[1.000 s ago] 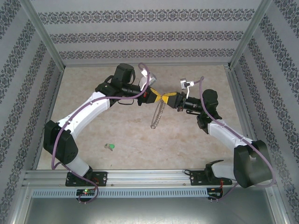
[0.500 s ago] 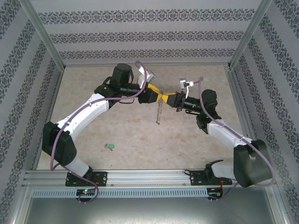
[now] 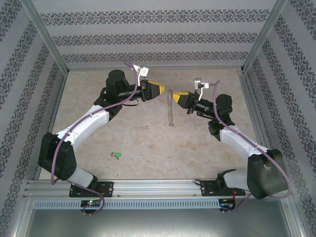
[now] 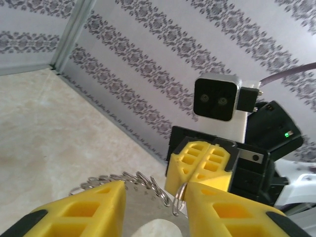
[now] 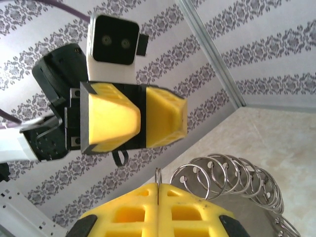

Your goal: Put the keys on the keyring

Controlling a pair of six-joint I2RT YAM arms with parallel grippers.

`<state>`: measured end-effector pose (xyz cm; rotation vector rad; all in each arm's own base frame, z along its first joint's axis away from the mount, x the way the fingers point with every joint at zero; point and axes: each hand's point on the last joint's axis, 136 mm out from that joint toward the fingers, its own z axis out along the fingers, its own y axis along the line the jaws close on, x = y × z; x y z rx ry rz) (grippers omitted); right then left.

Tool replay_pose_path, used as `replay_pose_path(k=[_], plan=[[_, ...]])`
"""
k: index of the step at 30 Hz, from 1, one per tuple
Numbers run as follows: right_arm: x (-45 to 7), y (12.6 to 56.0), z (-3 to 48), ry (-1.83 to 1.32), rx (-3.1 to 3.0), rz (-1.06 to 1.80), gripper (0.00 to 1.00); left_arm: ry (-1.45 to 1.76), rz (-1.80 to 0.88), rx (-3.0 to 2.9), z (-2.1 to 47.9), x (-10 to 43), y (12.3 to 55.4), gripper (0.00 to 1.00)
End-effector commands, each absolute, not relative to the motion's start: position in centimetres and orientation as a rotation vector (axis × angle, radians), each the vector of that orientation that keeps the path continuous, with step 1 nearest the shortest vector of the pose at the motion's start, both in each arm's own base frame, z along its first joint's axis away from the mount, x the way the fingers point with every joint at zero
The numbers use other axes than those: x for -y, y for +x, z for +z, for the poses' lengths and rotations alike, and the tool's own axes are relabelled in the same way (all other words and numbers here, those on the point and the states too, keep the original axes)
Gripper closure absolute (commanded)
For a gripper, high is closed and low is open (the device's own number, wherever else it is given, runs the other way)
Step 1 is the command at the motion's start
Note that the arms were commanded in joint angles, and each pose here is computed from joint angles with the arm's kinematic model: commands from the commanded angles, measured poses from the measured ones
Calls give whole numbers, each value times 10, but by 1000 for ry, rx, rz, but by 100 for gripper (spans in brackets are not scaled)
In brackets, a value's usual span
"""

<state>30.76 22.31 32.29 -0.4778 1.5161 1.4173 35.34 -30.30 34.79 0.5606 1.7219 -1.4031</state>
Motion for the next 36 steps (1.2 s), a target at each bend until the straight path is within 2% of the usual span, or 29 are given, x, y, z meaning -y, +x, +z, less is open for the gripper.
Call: replay_pose_path(k=[1,15,29,33,36], plan=[[-220,306,364,-507,-1360,1378,100,576,-1516,-1618,368,309,346,65],[-221,317,370,-475,-1332,1384,100,661,-1609,-1593,369,331,326,66],[-224,314,365,-483,-1339,1407,100,660,-1613,-1601,364,341,332,66],[-223,316,363,-472,-1342,1399,100,647,-1541,-1625,361,336,334,66],[-221,318,362,-463,-1346,1394,100,594,-1462,-1649,358,328,339,61]])
